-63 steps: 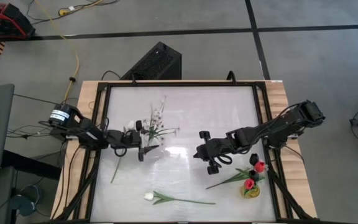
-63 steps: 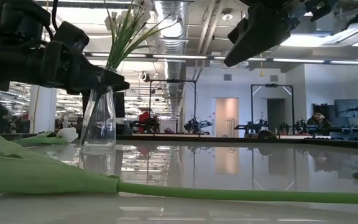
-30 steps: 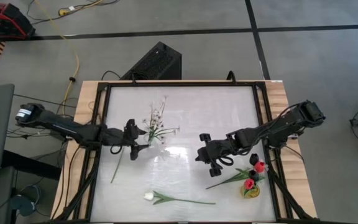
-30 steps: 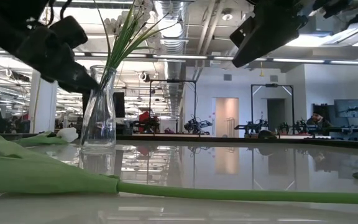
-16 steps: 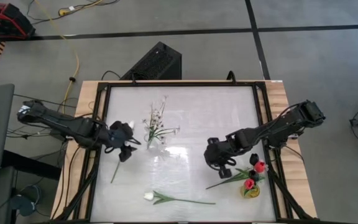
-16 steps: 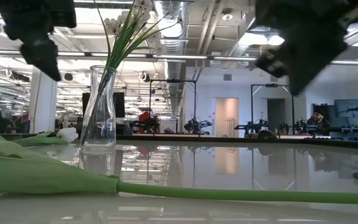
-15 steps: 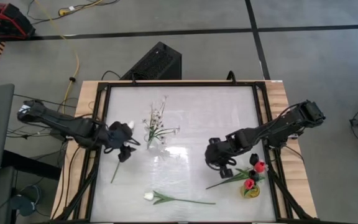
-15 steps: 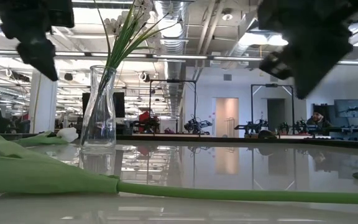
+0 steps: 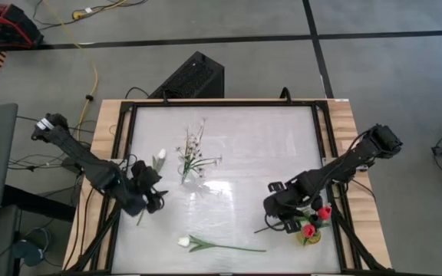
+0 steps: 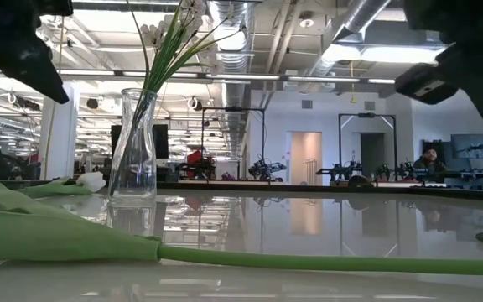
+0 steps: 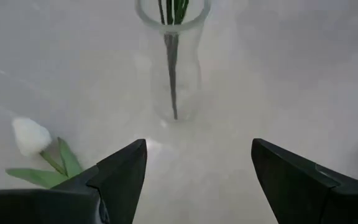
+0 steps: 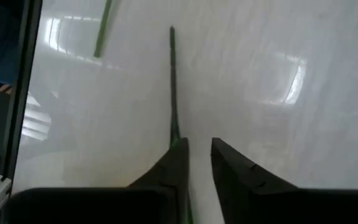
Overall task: Sort flowers into vase by color
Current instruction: Put the white flowers into the transparent vase
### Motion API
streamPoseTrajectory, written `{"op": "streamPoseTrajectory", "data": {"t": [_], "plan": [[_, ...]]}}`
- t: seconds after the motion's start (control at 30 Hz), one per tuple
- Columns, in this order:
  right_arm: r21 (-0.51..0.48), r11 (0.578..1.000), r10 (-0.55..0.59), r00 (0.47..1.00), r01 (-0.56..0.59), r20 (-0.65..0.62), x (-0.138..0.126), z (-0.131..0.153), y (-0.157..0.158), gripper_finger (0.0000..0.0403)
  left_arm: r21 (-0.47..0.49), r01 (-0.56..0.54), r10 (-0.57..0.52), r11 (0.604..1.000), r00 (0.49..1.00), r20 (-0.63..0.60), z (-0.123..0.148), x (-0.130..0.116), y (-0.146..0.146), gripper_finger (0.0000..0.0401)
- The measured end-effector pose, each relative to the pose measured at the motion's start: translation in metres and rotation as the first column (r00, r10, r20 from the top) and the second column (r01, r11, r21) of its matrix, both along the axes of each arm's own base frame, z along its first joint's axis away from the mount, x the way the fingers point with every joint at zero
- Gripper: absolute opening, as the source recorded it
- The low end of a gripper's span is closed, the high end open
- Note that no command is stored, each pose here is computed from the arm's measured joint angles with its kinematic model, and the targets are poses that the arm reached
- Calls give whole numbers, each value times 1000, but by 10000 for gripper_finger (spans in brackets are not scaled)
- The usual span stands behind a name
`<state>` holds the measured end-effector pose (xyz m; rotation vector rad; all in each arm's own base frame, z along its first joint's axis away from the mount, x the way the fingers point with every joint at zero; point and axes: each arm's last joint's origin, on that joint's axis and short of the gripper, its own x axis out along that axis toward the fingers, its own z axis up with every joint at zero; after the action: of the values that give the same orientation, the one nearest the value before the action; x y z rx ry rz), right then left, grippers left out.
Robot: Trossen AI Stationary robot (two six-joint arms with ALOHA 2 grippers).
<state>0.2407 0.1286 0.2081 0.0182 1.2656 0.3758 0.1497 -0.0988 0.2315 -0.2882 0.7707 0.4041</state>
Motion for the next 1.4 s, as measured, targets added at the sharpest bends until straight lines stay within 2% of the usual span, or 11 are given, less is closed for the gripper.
{"op": "streamPoseTrajectory", "data": {"t": [0.13, 0.4, 0.6, 0.83, 1.03, 1.13, 1.3, 1.37, 1.4], "plan": [[5, 999, -51, 998, 51, -37, 0, -13, 2, 148, 88, -6, 4, 996, 1000, 17, -13, 7, -15, 277], [36, 990, -132, 982, 138, -136, 20, -38, -5, 218, 93, 20, -15, 995, 998, -55, -31, 18, -25, 277], [157, 971, -125, 944, 180, -306, 32, -51, -4, 230, 77, 19, -15, 997, 999, -48, -31, 19, -26, 277], [46, 990, -99, 898, 131, -429, 22, -74, 13, 223, 79, 20, -17, 997, 999, -49, -30, 19, -26, 277], [-52, 991, -133, 906, 122, -401, 19, -77, 12, 190, 59, 33, -29, 998, 997, -70, -31, 19, -27, 277], [-53, 989, -145, 915, 135, -377, 19, -70, 8, 143, 33, 36, -33, 999, 996, -83, -31, 18, -27, 277], [-10, 994, -102, 937, 105, -333, 18, -50, -4, 32, -24, 62, -65, 998, 990, -129, -32, 17, -29, 277], [-8, 997, -77, 961, 78, -266, 21, -33, -11, 21, -58, 82, -90, 995, 983, -161, -31, 15, -28, 277], [-40, 997, -80, 971, 73, -224, 23, -25, -15, 22, -82, 84, -97, 993, 980, -173, -30, 14, -27, 277]]}}
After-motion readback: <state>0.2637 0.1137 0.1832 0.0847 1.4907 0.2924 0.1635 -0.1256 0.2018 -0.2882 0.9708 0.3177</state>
